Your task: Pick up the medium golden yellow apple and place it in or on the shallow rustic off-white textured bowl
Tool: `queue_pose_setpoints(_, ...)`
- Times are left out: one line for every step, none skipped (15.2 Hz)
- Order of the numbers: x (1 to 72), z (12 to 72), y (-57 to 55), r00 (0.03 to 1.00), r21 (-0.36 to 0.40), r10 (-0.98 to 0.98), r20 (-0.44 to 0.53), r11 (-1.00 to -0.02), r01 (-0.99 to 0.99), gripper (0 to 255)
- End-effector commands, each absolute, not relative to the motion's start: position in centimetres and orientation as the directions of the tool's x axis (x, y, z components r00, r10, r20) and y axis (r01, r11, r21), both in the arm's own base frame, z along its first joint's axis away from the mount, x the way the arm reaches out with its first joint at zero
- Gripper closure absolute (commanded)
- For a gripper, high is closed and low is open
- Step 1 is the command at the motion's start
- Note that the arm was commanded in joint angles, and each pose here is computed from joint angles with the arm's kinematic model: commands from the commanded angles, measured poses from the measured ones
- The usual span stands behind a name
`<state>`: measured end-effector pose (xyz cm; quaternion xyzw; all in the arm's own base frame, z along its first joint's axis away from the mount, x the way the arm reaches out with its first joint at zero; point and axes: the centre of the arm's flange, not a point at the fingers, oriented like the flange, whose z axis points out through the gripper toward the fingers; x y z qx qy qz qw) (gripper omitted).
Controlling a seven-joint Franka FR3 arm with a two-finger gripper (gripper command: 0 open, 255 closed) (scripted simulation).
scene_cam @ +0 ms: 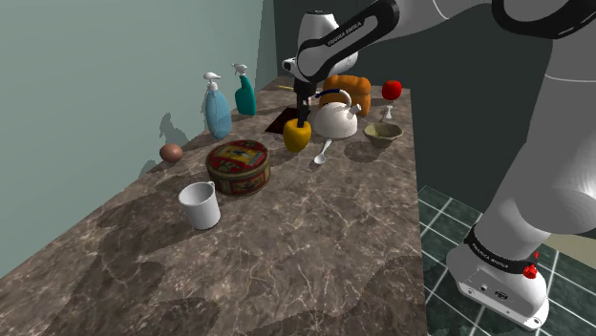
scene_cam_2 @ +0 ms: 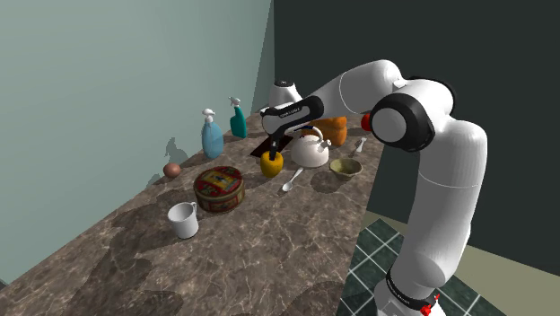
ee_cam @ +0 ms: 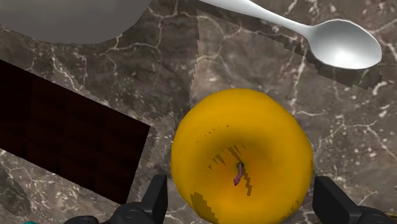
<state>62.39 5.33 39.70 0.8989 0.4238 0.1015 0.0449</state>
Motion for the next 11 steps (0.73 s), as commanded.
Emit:
queue_pose_setpoints(62.40, 39.69, 5.34, 0.620, 0.167, 0.771, 0.145, -0.637, 0.753, 0)
queue_pose_setpoints(62.40, 39.69, 5.34, 0.620, 0.167, 0.771, 0.145, -0.637, 0.753, 0)
queue_pose_setpoints(62.40, 39.69, 5.34, 0.620, 0.167, 0.771, 0.144, -0.637, 0.753, 0)
queue_pose_setpoints(62.40, 39.69, 5.34, 0.620, 0.167, 0.771, 0.144, -0.637, 0.753, 255)
queue_pose_setpoints(62.40, 39.69, 5.34, 0.620, 0.167, 0.771, 0.144, -0.637, 0.753, 255)
queue_pose_setpoints(62.40, 39.69, 5.34, 0.620, 0.167, 0.771, 0.144, -0.637, 0.753, 255)
queue_pose_setpoints(62.40, 39.69, 5.34, 0.620, 0.167, 0.771, 0.144, -0.637, 0.753, 255)
queue_pose_setpoints(62.40, 39.69, 5.34, 0.620, 0.167, 0.771, 0.144, -0.637, 0.753, 255)
queue_pose_setpoints(62.40, 39.69, 5.34, 0.620, 0.167, 0.771, 0.144, -0.637, 0.753, 255)
queue_pose_setpoints(62.40, 39.69, 5.34, 0.620, 0.167, 0.771, 0.144, -0.637, 0.753, 255)
queue_pose_setpoints(62.40, 39.69, 5.34, 0.620, 0.167, 0.771, 0.144, -0.637, 0.753, 255)
